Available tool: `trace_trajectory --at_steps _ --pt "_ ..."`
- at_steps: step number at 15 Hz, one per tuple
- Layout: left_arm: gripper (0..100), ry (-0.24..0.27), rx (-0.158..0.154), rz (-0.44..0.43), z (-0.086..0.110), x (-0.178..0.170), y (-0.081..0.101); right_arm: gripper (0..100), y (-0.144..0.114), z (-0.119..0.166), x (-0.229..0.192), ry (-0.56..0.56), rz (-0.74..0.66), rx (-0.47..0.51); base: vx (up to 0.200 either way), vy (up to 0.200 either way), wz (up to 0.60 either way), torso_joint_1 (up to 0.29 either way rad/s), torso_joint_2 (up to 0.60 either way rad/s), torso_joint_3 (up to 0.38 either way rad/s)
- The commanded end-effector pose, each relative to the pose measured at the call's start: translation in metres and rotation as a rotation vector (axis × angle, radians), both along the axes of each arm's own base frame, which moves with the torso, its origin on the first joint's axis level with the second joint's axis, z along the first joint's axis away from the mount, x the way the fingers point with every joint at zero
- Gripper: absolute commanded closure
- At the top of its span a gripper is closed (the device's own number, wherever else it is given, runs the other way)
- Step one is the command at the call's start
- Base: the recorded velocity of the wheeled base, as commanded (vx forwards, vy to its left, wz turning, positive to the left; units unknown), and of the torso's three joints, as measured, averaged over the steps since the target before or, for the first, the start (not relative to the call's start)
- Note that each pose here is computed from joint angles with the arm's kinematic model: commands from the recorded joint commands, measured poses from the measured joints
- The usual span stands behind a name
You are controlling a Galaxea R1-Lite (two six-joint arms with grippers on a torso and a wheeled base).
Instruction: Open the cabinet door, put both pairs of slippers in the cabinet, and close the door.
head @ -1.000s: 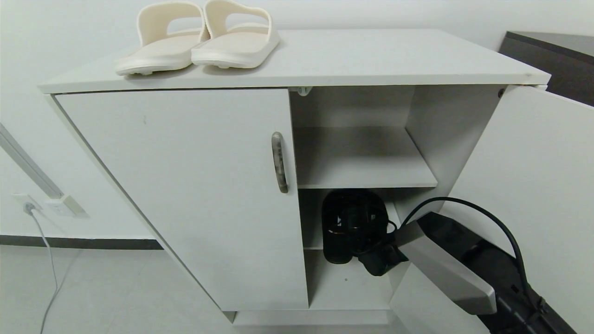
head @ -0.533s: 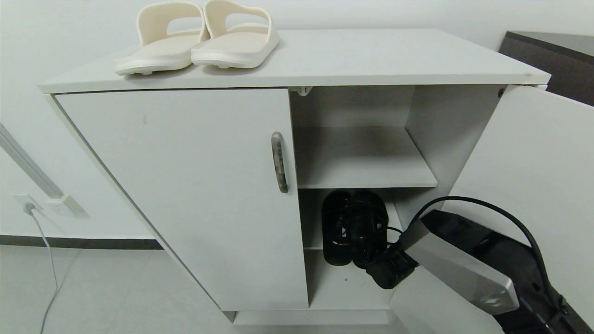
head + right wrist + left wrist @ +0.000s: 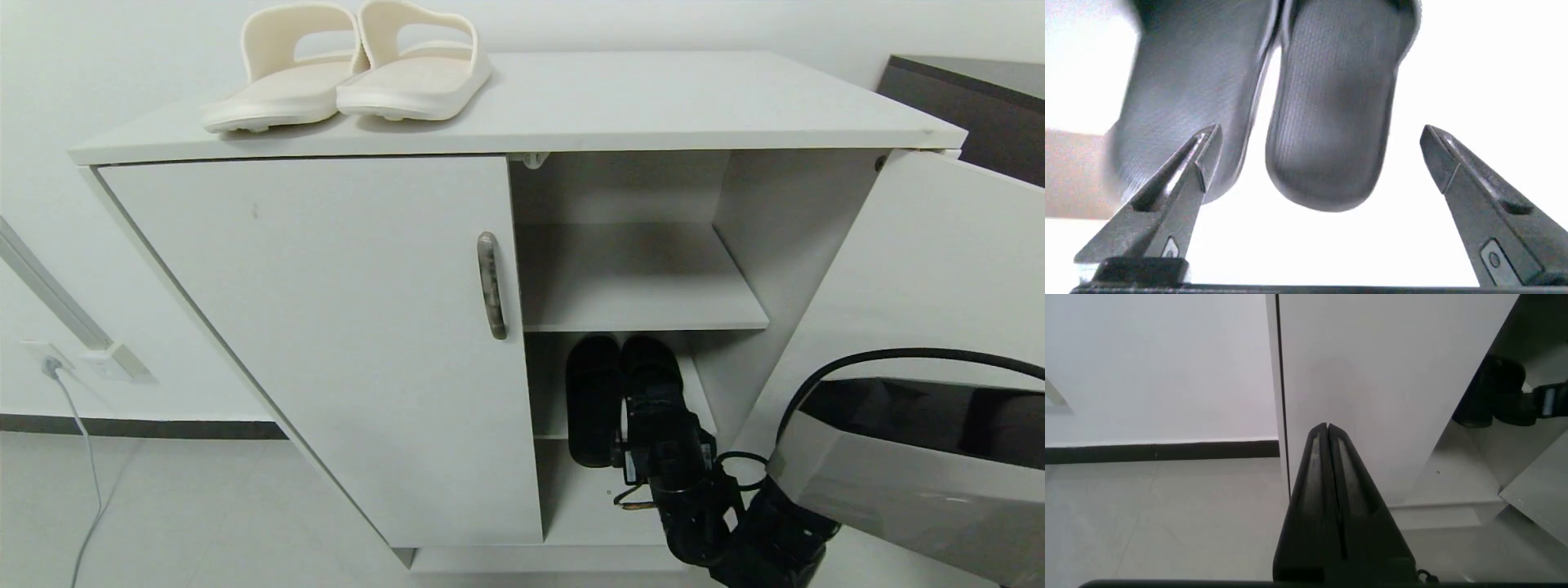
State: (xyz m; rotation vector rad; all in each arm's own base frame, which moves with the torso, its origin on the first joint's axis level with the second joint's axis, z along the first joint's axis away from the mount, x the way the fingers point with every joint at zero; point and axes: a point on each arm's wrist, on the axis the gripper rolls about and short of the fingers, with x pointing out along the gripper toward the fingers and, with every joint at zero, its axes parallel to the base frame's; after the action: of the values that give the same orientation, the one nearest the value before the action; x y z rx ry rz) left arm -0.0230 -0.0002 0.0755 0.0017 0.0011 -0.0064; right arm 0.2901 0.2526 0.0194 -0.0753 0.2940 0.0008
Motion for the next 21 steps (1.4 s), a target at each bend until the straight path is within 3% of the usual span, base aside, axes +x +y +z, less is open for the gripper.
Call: trace_trajectory --at_steps 1,5,12,21 --pt "100 0.0 0.0 0.0 0.0001 0.0 0.0 0 -0.0056 0.0263 -0.0204 -0.028 0.023 0.042 0.0 0.0 0.0 0.0 0.0 0.0" --pt "100 0.0 0.001 0.0 0.0001 0.0 0.0 0 -0.0061 0.0231 -0.0225 -0.017 0.028 0.033 0.0 0.0 0.0 0.0 0.0 0.0" --pt "100 0.0 -0.002 0.0 0.0001 0.0 0.0 0 -0.0044 0.022 -0.0271 -0.012 0.041 0.029 -0.2 0.0 0.0 0.001 0.0 0.002" --pt "100 0.0 0.001 -0.001 0.0001 0.0 0.0 0 -0.0067 0.0233 -0.0293 -0.02 0.039 0.036 0.0 0.0 0.0 0.0 0.0 0.0"
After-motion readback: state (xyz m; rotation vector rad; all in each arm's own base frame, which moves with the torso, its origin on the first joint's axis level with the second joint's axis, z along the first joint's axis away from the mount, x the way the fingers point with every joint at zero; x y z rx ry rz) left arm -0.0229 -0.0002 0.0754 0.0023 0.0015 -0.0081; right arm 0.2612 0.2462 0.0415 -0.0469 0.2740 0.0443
